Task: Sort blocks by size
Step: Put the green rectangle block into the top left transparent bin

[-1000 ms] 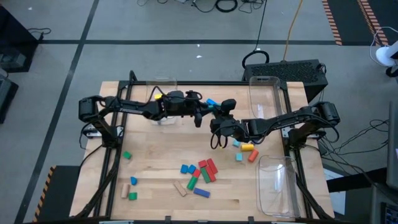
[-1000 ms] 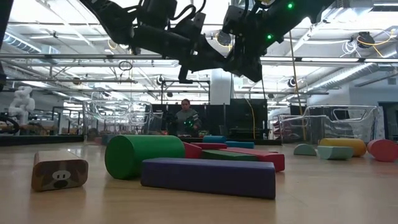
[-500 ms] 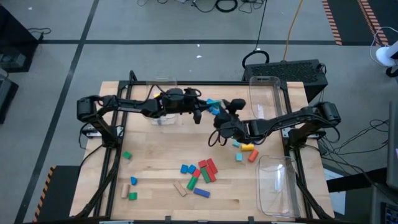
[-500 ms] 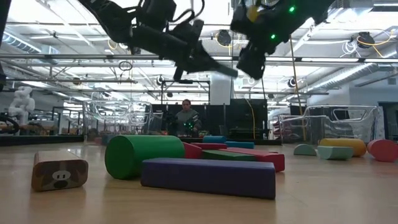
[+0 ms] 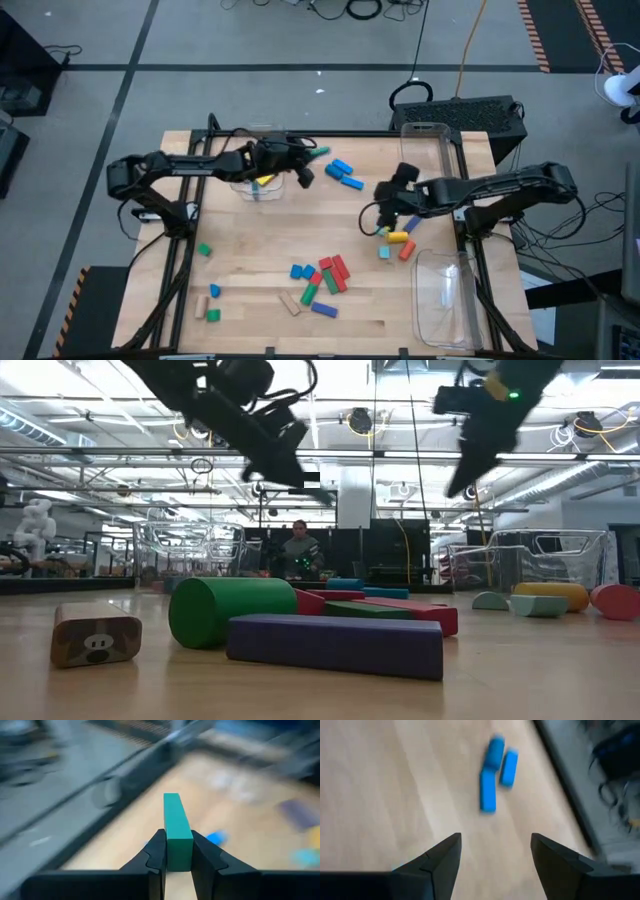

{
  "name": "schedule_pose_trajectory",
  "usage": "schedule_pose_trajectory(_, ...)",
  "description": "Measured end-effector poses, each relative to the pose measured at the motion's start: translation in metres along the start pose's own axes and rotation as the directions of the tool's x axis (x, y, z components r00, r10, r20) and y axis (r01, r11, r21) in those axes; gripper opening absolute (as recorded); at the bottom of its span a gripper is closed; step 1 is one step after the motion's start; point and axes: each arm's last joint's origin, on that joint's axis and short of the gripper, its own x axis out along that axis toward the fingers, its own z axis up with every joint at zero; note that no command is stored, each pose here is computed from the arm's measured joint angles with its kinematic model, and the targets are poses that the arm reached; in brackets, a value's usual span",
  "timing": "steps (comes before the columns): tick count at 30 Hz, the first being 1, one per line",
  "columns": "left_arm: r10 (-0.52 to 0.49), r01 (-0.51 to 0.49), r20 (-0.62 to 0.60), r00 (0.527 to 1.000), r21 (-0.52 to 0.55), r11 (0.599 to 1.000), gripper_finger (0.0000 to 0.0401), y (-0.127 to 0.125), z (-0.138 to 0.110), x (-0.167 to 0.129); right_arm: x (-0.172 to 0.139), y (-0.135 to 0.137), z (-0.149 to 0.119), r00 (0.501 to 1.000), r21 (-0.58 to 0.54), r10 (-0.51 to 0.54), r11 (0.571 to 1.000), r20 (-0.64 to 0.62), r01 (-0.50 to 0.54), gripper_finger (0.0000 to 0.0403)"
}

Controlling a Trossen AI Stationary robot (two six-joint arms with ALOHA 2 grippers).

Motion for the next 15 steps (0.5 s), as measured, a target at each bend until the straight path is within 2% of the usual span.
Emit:
schedule_pose_trajectory(4, 0.144, -0.138, -0.111, 0.983, 0.06, 0.989, 0.0057, 0.01, -0.004, -0.021, -0.004, 0.001, -0.015, 0.989, -0.019, 0.045, 0.999, -0.143, -0.048, 0.0214)
schedule_pose_trajectory(8, 0.223, -0.21, -0.209, 0.952, 0.086, 0.974, 0.0057, 0.019, -0.011, -0.033, -0.004, 0.004, -0.024, 0.963, -0.022, 0.098, 0.994, -0.25, -0.107, 0.0207)
schedule_pose_trajectory(11, 0.258, -0.239, -0.283, 0.924, 0.102, 0.966, 0.0057, 0.028, -0.017, -0.036, -0.003, 0.007, -0.025, 0.951, -0.047, 0.124, 0.989, -0.283, -0.143, 0.0203)
schedule_pose_trajectory(15, 0.304, -0.287, -0.379, 0.874, 0.102, 0.953, 0.0057, 0.042, -0.026, -0.037, 0.003, 0.011, -0.033, 0.916, -0.081, 0.201, 0.967, -0.347, -0.243, 0.0197)
